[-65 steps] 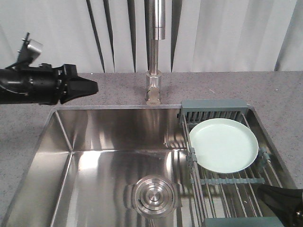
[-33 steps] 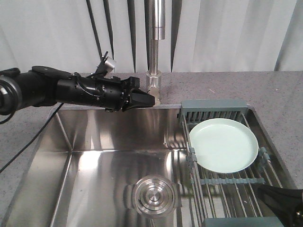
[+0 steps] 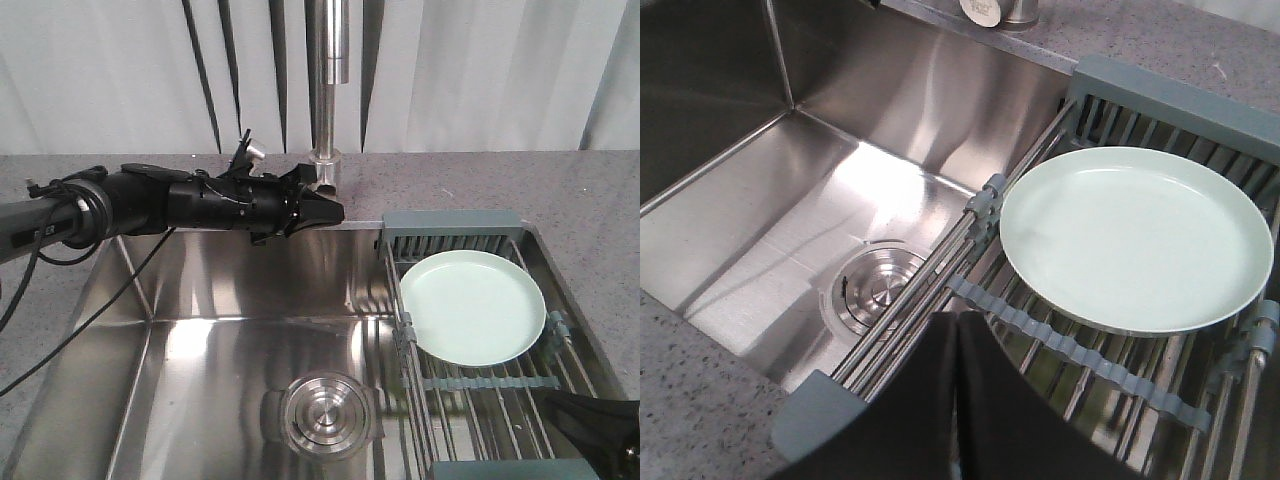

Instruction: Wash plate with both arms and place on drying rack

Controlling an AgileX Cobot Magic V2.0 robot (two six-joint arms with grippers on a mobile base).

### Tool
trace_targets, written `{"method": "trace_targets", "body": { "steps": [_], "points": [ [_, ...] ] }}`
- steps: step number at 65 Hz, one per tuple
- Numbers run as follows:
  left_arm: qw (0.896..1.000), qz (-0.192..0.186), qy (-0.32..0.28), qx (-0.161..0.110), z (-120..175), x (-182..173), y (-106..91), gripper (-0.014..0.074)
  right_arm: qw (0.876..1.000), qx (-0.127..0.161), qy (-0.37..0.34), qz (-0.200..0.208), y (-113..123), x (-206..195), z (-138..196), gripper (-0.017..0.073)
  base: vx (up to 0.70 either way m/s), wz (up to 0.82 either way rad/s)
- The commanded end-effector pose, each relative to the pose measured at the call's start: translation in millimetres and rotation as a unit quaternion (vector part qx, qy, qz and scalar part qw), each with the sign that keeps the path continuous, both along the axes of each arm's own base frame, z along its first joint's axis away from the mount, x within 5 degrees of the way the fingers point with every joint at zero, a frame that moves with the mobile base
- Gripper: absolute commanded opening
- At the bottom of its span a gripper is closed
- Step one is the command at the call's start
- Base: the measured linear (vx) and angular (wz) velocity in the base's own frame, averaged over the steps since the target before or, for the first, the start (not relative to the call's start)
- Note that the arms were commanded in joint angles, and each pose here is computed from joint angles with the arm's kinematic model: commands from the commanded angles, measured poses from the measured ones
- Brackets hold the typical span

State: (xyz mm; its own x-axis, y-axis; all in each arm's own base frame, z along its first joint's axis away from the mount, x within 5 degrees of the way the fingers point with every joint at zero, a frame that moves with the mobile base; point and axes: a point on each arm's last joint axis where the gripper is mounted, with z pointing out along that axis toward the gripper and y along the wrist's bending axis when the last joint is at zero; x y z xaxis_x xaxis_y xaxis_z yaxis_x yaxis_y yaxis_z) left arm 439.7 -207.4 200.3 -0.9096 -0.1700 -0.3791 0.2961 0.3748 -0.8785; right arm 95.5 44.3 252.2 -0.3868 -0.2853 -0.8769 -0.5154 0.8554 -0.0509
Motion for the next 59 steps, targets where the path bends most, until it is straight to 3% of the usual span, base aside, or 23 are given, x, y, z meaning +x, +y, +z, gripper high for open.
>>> {"method": "trace_targets", "body": {
  "steps": [1,20,35,47,59],
  "points": [
    [0.998,0.009,-0.026,-0.052,42,3,-3.8,-0.0006,0.999,0.01,-0.031,-0.014,-1,4,12,-0.0008,0.0,0.0],
    [0.997,0.041,-0.029,-0.053,42,15,-3.8,-0.0006,0.999,0.01,-0.031,-0.014,-1,4,12,-0.0008,0.0,0.0],
    [0.994,0.073,-0.02,-0.075,42,21,-1.0,-0.0006,0.999,0.01,-0.031,-0.014,-1,4,12,-0.0008,0.0,0.0],
    [0.992,0.082,-0.031,-0.095,46,23,-0.7,-0.0006,0.999,0.01,-0.031,-0.014,-1,4,12,-0.0008,0.0,0.0],
    [0.991,0.086,-0.031,-0.093,45,24,-0.2,-0.0006,0.999,0.01,-0.031,-0.014,-1,4,12,-0.0008,0.0,0.0]
  ]
}}
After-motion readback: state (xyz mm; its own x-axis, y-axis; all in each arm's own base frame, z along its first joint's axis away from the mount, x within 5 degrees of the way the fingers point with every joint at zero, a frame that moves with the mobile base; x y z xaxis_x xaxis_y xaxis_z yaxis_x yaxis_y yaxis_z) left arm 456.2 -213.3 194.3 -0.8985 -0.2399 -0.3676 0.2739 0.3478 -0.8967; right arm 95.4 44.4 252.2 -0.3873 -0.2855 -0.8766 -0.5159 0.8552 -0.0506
